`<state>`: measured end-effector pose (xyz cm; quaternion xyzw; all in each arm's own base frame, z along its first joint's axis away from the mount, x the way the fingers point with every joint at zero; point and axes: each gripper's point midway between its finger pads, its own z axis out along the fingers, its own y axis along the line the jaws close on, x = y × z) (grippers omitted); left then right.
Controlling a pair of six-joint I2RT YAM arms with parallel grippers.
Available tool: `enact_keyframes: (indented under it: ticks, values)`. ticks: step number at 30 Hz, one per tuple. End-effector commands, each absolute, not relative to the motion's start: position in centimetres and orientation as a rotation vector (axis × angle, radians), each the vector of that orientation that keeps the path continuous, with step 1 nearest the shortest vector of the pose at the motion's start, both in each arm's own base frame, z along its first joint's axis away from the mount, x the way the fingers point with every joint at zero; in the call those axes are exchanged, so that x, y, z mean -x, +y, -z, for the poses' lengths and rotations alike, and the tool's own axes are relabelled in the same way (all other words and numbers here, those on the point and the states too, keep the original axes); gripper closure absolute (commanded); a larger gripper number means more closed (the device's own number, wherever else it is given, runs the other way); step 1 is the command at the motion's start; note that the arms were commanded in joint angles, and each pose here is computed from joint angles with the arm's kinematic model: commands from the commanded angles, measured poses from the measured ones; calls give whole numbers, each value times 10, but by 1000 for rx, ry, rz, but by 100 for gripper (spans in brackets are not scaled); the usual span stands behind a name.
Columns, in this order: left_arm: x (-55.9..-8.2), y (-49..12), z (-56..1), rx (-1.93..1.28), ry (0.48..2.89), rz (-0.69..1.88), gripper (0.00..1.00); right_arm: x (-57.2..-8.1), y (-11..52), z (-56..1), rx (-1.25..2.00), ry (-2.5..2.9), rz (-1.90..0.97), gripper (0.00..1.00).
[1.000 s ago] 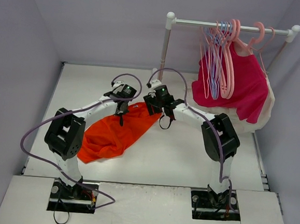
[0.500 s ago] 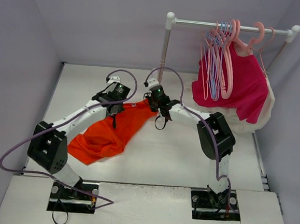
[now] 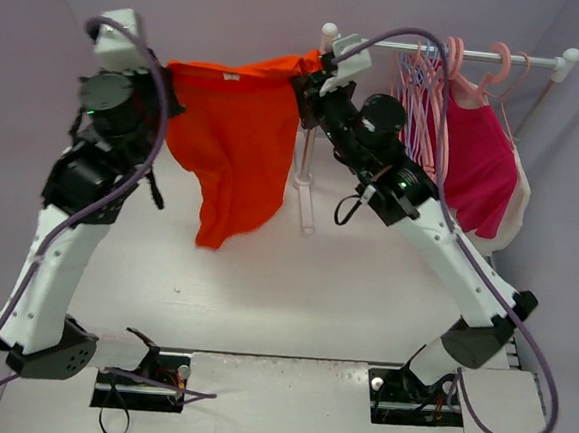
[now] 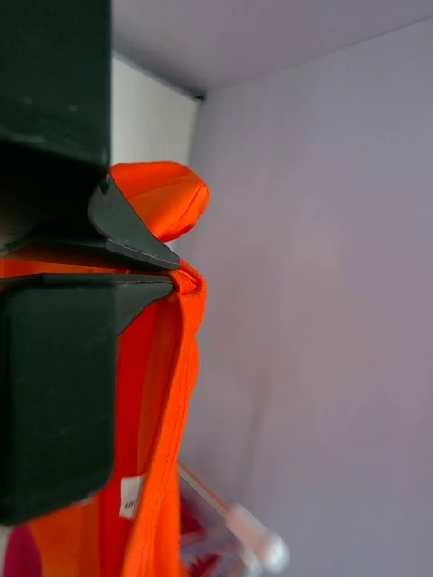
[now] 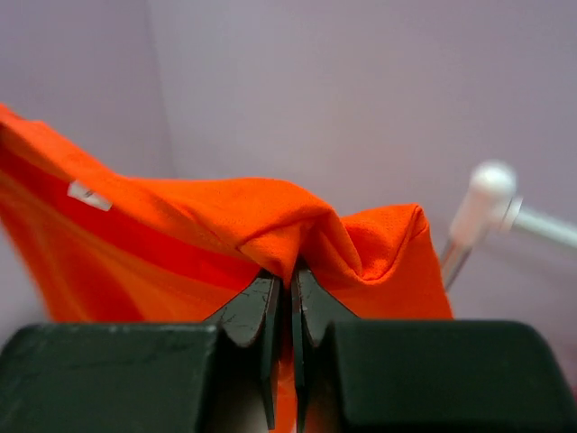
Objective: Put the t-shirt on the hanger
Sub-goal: Flatten out the T-shirt at the center of the board.
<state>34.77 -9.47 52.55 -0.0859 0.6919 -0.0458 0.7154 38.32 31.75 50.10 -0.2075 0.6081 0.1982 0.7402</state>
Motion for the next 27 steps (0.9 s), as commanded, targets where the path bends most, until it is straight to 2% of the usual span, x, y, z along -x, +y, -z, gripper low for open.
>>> enact_keyframes:
  ticks: [1, 3, 7, 10, 14, 16, 19, 27]
  values:
    - [-311, -76, -589, 124, 1371, 93, 100, -339, 318, -559, 488, 1170, -478, 100]
    - [-303, -73, -594, 114, 1354, 105, 100, -331, 319, -558, 498, 1168, -478, 100]
    - [-303, -89, -553, 89, 1432, 189, 100, -328, 327, -515, 521, 1260, -513, 99]
    - [-306, -104, -498, 98, 1543, 265, 100, -321, 334, -471, 529, 1359, -566, 100]
    - [-301, -123, -409, 184, 1714, 384, 100, -310, 341, -381, 560, 1545, -589, 100]
    - [-296, -125, -349, 209, 1823, 354, 100, -308, 338, -346, 540, 1626, -582, 100]
    - [-295, -119, -261, 267, 1961, 261, 100, -308, 329, -260, 553, 1798, -503, 100]
    - [-302, -106, -164, 393, 2032, 130, 100, -329, 316, -139, 534, 2035, -360, 100]
